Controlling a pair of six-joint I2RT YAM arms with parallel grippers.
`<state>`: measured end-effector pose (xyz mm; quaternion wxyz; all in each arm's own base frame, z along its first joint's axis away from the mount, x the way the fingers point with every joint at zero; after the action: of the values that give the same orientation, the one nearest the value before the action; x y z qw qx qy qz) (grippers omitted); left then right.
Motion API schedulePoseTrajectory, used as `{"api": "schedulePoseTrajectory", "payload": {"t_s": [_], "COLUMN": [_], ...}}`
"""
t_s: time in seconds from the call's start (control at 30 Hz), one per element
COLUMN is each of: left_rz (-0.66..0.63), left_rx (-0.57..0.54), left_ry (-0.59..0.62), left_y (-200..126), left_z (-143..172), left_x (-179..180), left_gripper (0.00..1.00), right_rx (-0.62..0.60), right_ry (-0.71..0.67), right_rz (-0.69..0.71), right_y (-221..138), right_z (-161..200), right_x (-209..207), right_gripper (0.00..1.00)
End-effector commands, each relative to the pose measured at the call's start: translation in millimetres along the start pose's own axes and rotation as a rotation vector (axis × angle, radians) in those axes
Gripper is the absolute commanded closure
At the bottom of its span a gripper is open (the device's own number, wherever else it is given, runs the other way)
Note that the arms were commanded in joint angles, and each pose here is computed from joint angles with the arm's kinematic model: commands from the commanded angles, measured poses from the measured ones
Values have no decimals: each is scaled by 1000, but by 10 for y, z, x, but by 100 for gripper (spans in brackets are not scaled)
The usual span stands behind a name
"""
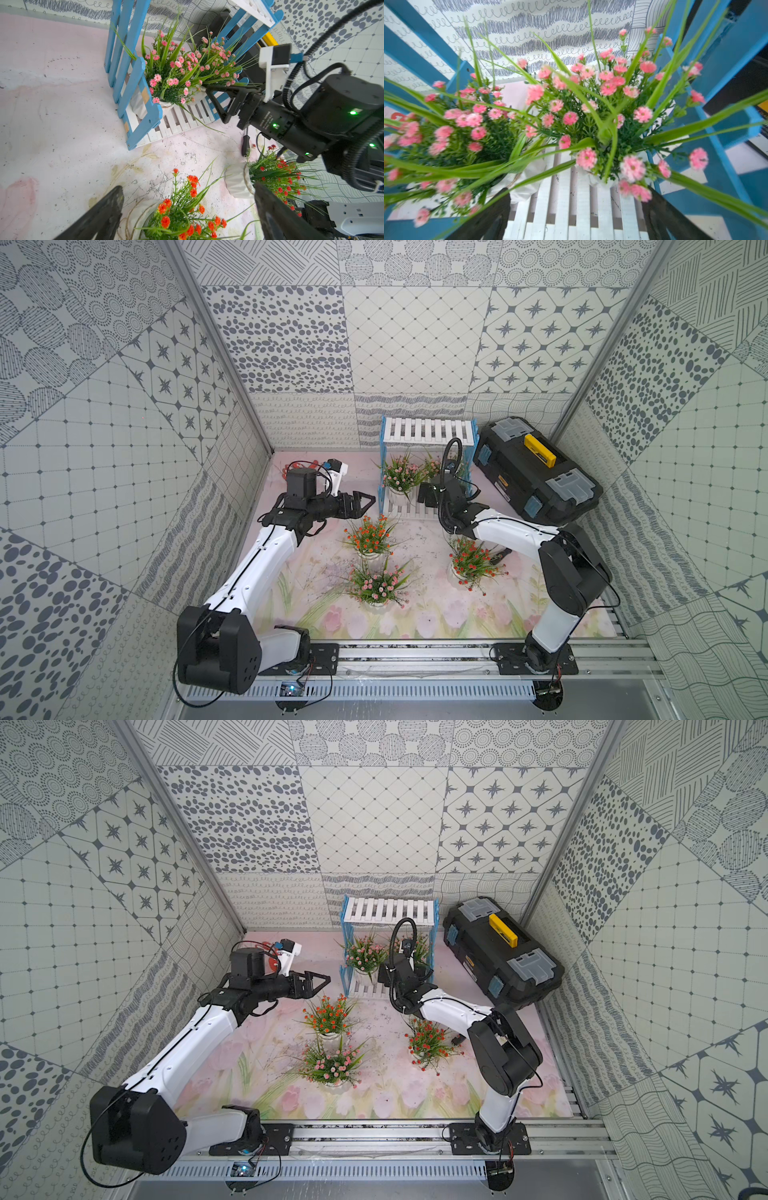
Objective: Place the baby's breath potted plants on the rack by color
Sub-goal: Place the baby's breath potted plant on the rack, then move the baby's breath potted plant to the center of the board.
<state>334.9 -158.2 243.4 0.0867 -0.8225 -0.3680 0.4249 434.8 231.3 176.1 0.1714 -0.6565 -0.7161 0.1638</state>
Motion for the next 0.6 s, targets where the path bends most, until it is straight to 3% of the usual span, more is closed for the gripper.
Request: {"api": "schedulePoseTrajectory", "payload": {"t_s": [0.0,0.2,0.57], "left_rz": [-70,-163,-419], "left_rx": [38,74,239], "left_ry": [-50,-108,-334], "left_y": [-2,-162,-548], "left_z": [47,137,630], "left_x": [105,140,332], "left_gripper": [2,3,2], "right_rx": [11,63,263], "right_ry": [-1,-50,-185], "right_rz": [-61,-238,-811], "right_y": [-218,-628,-1660], "right_z": [-41,-141,-104], "right_x": [72,344,995], "right_gripper": [2,2,2]}}
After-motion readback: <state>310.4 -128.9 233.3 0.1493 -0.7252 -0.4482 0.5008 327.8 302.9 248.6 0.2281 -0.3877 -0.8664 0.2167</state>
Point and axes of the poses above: each gripper's point midway between its finger pads, its own y axis out along the fingers, its own x axis along the line the jaws close on, z = x × y, the point moved 1 cm from there along -y, back along the fingers, and after that the axes turned 9 degrees about -y, right-handed, at the moved point
